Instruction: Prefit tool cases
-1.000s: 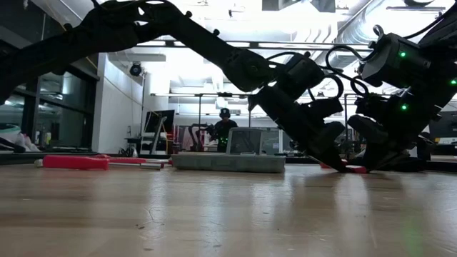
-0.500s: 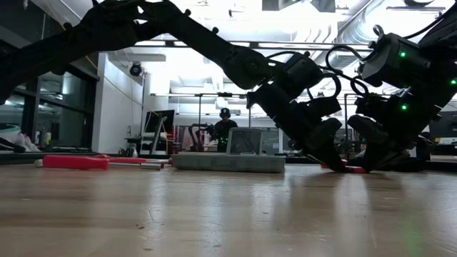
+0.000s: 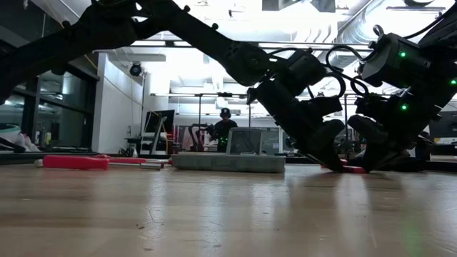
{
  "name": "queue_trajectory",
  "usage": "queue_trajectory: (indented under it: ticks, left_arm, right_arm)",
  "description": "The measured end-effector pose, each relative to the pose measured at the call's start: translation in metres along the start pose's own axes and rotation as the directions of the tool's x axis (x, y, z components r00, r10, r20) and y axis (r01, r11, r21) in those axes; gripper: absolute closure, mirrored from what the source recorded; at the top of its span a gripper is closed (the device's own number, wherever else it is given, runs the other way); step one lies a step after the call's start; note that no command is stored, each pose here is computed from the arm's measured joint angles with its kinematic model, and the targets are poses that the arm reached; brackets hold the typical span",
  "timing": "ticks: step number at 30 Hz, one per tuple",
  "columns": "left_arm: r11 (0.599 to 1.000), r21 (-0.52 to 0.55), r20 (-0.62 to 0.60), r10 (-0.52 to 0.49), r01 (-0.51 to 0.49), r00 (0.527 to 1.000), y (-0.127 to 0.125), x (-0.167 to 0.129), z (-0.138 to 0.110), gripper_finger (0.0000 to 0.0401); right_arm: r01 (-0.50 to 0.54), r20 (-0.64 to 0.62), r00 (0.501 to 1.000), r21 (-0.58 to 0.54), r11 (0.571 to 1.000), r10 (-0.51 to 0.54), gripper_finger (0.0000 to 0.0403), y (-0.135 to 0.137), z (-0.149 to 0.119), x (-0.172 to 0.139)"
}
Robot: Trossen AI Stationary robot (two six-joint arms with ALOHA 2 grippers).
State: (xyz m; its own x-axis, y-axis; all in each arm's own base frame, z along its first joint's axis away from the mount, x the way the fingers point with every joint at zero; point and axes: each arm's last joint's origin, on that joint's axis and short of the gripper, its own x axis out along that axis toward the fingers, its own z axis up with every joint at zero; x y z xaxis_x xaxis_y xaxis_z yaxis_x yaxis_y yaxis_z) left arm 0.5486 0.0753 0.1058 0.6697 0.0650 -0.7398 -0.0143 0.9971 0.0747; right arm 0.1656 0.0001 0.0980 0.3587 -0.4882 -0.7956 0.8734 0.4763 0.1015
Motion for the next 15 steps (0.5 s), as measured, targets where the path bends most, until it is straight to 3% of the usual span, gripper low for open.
queue_trajectory:
  ticks: [4,15]
  left_arm:
    - [1.0,0.0,-0.002,0.002,-0.002,1.0,0.0001,0.0,-0.0002,0.0388]
    - [1.0,-0.011,0.001,0.024,-0.024,1.0,0.0009,0.0,0.0003,0.0401]
  right_arm:
    - [0.0,0.0,1.0,0.0,1.0,0.0,0.0403,0.0,0.0,0.0]
    - [-0.006,0.003,1.0,0.005,1.0,0.006,0.0403,0.0006,0.0003,0.0001]
